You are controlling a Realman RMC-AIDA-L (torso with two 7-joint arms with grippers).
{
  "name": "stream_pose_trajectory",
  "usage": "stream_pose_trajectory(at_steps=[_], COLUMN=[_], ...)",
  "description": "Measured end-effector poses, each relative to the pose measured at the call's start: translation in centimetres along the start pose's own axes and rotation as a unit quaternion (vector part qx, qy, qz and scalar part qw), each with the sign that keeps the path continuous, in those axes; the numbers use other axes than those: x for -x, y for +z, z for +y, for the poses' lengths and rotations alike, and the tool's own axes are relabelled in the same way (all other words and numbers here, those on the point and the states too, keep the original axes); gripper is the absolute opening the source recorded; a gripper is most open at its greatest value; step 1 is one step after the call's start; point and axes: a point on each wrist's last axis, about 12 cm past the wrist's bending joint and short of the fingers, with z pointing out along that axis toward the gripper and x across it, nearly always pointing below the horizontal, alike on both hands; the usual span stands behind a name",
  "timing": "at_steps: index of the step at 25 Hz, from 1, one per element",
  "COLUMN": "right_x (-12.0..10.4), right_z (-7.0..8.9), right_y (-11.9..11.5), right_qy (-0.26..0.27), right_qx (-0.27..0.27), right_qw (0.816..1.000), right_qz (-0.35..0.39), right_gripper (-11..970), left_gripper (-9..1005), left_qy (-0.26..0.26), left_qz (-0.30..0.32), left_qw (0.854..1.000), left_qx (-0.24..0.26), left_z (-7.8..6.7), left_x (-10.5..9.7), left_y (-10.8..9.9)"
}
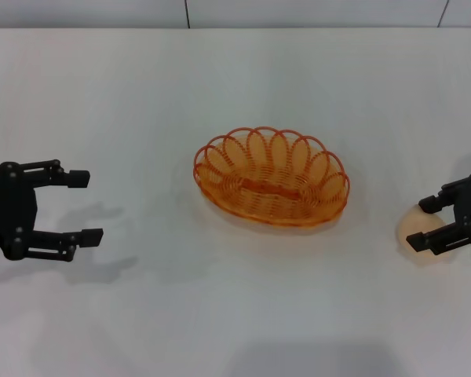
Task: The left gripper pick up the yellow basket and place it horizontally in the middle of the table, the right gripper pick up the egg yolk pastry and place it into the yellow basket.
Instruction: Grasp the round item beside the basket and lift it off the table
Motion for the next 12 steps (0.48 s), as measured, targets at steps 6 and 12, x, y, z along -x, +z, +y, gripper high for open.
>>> stream_pose_trajectory(at_steps=[6, 12], right_x=[-0.06, -0.12], right_z=[-0.33, -0.49], right_y=[0.06, 0.04], right_qy=[0.007, 0.006], right_qx=[-0.012, -0.020], right_qw=[1.000, 1.000], right_qz=[0.001, 0.000], right_gripper=[646, 505], left_gripper=[872, 871], left_qy=[-0.001, -0.001], left_qz=[0.000, -0.002], left_qw=[1.000, 1.000], left_qx=[0.000, -0.001], left_z=[0.13, 0.31], left_x=[0.13, 0.36], left_y=[0.22, 0.53])
